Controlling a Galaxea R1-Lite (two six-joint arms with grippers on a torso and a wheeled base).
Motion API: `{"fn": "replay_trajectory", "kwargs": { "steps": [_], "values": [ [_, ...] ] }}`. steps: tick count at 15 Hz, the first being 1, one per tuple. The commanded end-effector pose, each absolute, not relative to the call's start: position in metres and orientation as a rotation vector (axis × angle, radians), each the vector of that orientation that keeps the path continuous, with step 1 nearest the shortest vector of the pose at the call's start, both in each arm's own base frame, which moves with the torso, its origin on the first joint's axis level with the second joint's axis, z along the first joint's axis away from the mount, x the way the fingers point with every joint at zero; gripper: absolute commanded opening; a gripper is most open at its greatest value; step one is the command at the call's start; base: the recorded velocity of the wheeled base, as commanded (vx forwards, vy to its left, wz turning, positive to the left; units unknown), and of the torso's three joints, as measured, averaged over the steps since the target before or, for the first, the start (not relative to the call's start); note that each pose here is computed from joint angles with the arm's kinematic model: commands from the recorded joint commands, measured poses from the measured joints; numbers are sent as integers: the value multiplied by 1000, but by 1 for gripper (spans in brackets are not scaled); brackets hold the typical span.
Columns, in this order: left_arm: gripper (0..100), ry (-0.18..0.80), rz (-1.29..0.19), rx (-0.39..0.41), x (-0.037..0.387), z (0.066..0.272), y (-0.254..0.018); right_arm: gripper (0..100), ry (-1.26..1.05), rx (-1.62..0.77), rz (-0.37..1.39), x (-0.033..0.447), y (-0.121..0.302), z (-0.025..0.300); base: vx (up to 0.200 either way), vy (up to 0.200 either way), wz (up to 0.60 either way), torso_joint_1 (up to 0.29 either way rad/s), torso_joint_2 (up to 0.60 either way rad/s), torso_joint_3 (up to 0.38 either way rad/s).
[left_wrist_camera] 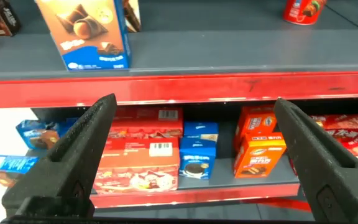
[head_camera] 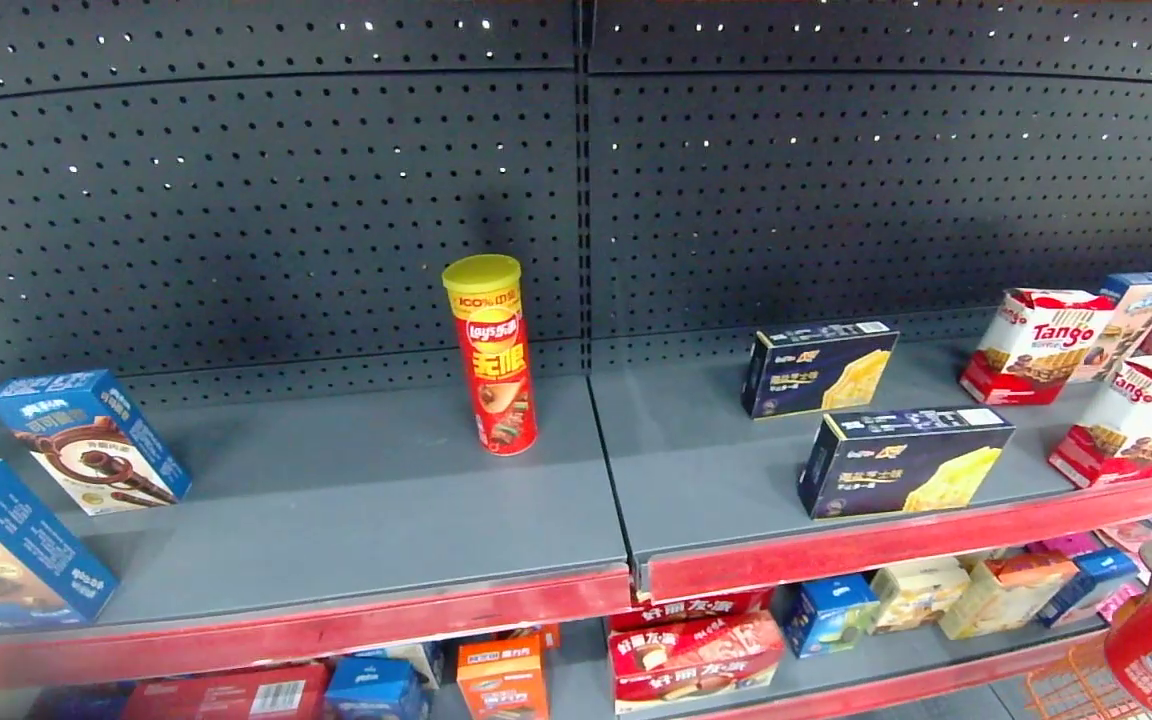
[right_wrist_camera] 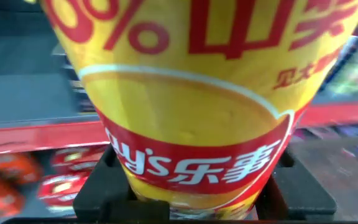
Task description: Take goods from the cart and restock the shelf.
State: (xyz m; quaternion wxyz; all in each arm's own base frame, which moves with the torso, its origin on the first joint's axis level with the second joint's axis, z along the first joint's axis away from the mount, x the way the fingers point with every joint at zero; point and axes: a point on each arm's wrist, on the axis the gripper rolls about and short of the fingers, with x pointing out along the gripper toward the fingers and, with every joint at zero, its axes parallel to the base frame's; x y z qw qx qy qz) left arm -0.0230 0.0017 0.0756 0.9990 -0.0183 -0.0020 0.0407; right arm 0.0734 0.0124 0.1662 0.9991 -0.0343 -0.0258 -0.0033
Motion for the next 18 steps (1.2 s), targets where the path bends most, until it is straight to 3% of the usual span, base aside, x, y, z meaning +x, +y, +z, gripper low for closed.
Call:
{"fn": "replay_trajectory", "kwargs": {
  "steps": [1,5,12,18],
  "values": [
    [100,-3,83,-37,-23,76,2,0,-54,-64,95,87,24,180,0,0,0,0,0,0],
    [100,-3,83,-37,-23,76,2,0,-38,-65,226,120,52,198,0,0,0,0,0,0],
    [100,-3,83,-37,-23,76,2,0,-121,-26,745,128,104,223,0,0,0,0,0,0],
    [100,-3,83,-37,-23,76,2,0,-38,3,771,141,117,224,0,0,0,0,0,0]
  ]
}}
